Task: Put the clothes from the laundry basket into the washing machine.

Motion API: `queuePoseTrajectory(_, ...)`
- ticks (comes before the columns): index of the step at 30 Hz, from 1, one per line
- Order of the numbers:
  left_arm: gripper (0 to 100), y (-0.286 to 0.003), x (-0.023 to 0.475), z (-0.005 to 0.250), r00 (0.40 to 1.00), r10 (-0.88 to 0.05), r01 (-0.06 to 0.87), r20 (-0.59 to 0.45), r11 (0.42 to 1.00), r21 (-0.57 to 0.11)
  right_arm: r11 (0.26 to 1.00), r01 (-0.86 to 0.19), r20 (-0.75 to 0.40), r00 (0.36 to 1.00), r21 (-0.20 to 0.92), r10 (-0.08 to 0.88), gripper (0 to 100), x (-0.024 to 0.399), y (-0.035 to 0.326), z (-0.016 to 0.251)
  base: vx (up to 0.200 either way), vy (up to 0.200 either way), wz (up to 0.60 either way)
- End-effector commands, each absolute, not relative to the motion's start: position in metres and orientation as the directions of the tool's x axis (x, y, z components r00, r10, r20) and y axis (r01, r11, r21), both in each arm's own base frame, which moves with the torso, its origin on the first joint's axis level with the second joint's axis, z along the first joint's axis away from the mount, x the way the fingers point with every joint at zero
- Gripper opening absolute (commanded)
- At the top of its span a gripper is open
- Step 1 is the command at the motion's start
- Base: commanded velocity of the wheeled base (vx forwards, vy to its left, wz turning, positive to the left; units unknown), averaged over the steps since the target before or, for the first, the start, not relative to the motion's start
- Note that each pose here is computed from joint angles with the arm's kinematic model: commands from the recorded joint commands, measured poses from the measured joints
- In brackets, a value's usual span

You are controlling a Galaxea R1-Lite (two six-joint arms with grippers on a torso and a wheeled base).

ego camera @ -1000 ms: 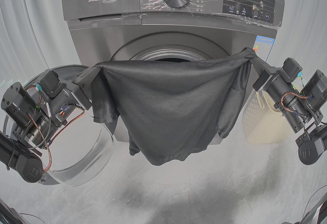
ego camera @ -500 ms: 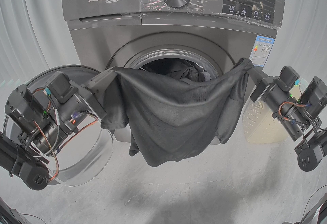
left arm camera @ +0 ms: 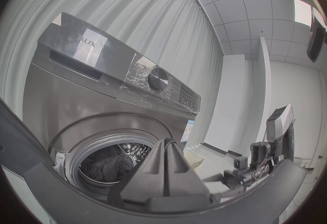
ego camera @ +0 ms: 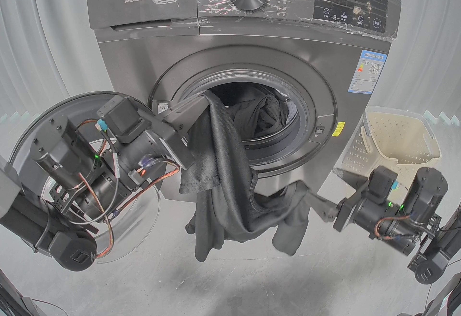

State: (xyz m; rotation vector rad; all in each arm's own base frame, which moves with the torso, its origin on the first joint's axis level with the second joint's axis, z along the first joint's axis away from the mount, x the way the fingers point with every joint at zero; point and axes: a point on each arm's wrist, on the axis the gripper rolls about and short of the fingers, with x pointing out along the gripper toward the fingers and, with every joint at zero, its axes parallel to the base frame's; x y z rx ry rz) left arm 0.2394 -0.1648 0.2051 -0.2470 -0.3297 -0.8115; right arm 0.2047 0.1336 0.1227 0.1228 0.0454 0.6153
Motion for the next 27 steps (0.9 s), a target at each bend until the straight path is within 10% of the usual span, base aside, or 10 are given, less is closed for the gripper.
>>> queuePoseTrajectory(1, 0, -0.179, 0.255, 0.197, 0.647, -0.668, 0.741, 0.368, 0.665, -0.096, 0.791, -0.596, -0.208, 0.764, 0.137, 0.611, 100, 0.187, 0.135, 0.082, 0.0, 0.0, 0.0)
queuePoseTrajectory(15, 0, -0.186, 0.265, 0.198, 0.657, -0.647, 0.724, 0.386, 0.685, -0.084, 0.687, -0.705, -0.319, 0.62, 0.173, 0.717, 100, 0.169, 0.15, 0.058, 0.0, 0.0, 0.0)
queuePoseTrajectory(27, 0, -0.193, 0.26, 0.201, 0.635, -0.662, 0.743, 0.398, 0.665, -0.079, 0.703, -0.695, -0.197, 0.676, 0.15, 0.71, 100, 0.236, 0.203, 0.044, 0.0, 0.0, 0.0)
